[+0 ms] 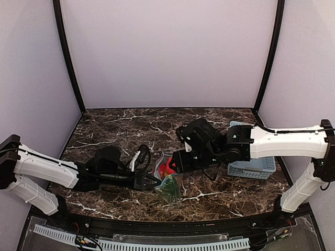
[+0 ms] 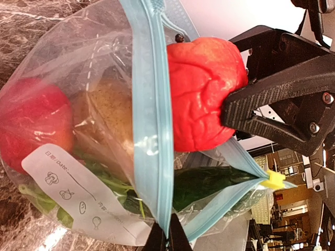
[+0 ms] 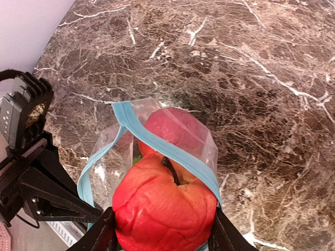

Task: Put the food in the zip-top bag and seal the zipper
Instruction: Place the zipper food storage bag at the center of the board, then place the fake fruit in the zipper food storage bag.

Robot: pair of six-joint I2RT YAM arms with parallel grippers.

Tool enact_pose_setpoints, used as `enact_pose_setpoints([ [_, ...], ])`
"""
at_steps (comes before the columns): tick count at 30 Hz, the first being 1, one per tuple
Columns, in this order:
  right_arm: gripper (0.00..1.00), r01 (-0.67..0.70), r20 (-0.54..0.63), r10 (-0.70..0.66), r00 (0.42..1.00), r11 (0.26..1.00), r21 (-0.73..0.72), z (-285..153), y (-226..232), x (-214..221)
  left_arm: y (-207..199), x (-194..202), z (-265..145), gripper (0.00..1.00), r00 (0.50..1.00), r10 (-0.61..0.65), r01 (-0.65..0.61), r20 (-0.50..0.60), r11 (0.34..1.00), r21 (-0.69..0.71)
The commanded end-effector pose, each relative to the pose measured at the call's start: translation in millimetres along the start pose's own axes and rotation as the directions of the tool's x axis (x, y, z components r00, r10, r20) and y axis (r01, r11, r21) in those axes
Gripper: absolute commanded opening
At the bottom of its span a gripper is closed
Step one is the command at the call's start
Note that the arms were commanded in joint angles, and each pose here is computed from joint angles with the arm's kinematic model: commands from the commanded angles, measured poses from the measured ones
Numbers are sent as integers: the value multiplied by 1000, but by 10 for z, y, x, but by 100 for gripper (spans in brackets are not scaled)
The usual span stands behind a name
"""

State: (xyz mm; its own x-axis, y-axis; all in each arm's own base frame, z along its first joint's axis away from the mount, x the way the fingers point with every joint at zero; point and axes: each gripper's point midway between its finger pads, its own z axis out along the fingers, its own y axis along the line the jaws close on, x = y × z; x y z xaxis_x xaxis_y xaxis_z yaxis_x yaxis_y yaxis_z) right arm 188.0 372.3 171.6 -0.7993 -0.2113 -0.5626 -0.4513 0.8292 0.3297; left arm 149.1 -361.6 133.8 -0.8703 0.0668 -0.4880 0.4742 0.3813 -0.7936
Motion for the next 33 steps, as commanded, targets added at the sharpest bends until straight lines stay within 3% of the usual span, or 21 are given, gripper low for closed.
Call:
enact_pose_setpoints([
  [1, 39, 6, -8, -6, 1000, 997, -74, 71, 214, 37, 13, 2, -187, 1, 999, 9, -8, 40, 1000, -29],
  [10, 39, 50, 24, -47, 999, 991, -127, 30, 425, -116, 39, -51, -398, 1, 996, 36, -28, 83, 995, -98],
  [22, 40, 69, -8, -73, 997, 975, -210, 395, 720, -109, 101, -24, -407, 1, 997, 13, -3, 79, 993, -122],
  [28, 48, 64, -23, -67, 997, 991, -117, 634, 587, -71, 90, -25, -405, 1, 997, 12, -3, 77, 993, -120],
  [33, 61, 66, -33, -67, 997, 997, -36, 663, 450, -61, 83, -46, -437, 1, 996, 14, -3, 88, 992, -126],
])
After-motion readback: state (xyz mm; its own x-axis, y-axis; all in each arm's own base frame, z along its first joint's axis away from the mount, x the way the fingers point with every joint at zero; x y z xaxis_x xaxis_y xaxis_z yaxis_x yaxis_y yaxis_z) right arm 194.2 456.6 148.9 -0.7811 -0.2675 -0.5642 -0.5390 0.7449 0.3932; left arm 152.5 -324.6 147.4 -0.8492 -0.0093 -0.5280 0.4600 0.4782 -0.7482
